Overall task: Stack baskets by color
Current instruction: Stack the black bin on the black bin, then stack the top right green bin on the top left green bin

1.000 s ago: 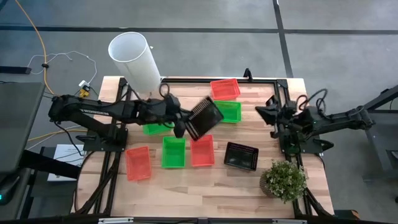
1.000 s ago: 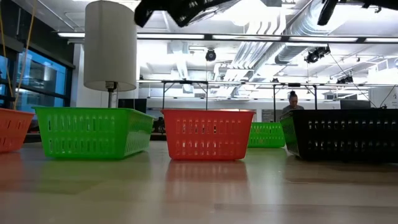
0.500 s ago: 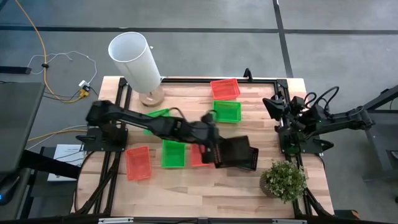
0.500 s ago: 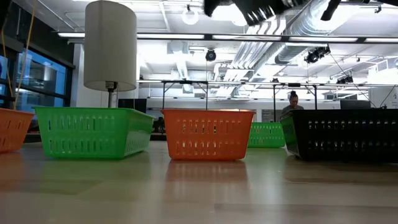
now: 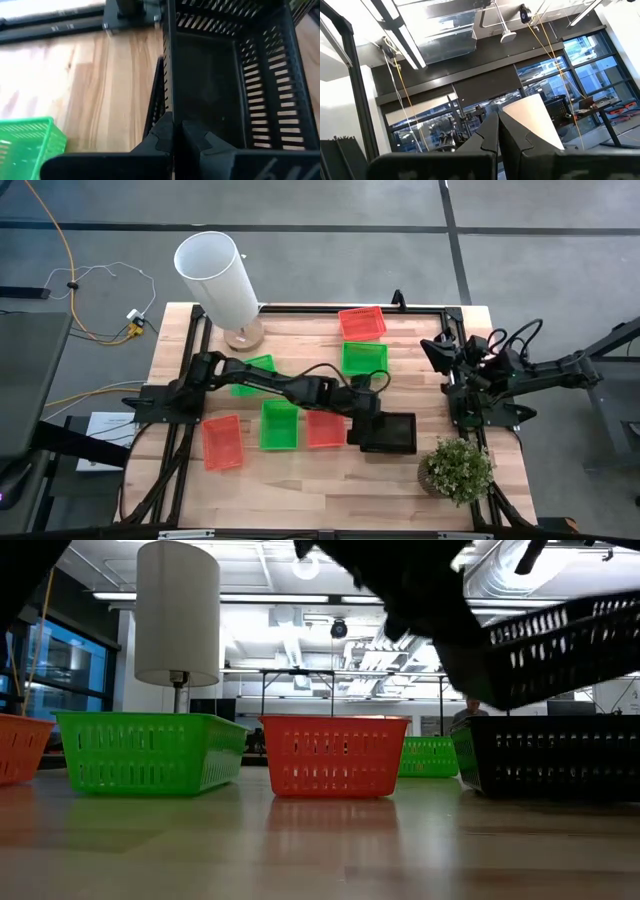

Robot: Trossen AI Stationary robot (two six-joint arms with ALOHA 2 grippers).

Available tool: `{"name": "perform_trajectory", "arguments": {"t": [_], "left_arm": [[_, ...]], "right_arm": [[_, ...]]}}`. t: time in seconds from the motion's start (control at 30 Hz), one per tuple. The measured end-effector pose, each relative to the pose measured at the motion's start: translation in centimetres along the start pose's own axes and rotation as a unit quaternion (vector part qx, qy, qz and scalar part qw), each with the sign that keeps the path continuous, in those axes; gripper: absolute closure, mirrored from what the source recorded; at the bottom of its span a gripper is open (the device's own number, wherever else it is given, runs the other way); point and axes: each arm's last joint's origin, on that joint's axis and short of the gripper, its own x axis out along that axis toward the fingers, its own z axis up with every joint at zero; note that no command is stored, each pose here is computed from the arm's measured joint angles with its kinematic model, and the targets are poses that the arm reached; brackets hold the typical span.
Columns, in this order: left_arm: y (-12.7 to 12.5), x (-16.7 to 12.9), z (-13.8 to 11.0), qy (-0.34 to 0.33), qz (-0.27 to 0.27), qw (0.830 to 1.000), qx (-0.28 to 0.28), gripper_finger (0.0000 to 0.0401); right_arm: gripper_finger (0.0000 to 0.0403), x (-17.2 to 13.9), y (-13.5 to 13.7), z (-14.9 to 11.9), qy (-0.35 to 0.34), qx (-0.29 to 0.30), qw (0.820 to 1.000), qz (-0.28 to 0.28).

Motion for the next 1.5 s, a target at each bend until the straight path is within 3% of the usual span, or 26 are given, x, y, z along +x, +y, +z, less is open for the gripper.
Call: {"name": "perform_trajectory", "arguments": {"t": [0.4, 0.57, 0.83, 1.1, 1.27, 1.5], "left_arm": [[2.6, 0.4, -2.3, 0.094, -0.044, 0.994, 0.019, 0.0401], [2.8, 0.4, -2.4, 0.097, -0.049, 0.994, 0.027, 0.0401], [2.1, 0.2, -2.6, 0.099, -0.119, 0.984, 0.088, 0.0401], [1.9, 0.2, -2.6, 0.097, -0.122, 0.982, 0.108, 0.0395], [2.2, 0.2, -2.6, 0.098, -0.113, 0.983, 0.108, 0.0358], [2.9, 0.2, -2.6, 0.107, -0.096, 0.988, 0.058, 0.0261]], "right_arm": [[0.0403, 0.0, 0.0, -0.3, 0.014, -0.006, 1.0, -0.002], [0.0403, 0.0, -0.1, -0.4, 0.021, -0.009, 1.0, -0.003], [0.0403, 0.0, -0.1, -0.7, 0.035, -0.014, 0.999, -0.005], [0.0403, 0.0, -0.1, -0.7, 0.035, -0.014, 0.999, -0.005], [0.0403, 0.0, -0.1, -0.8, 0.042, -0.016, 0.999, -0.006], [0.0403, -0.1, -0.2, -1.0, 0.048, -0.016, 0.999, -0.008]]}}
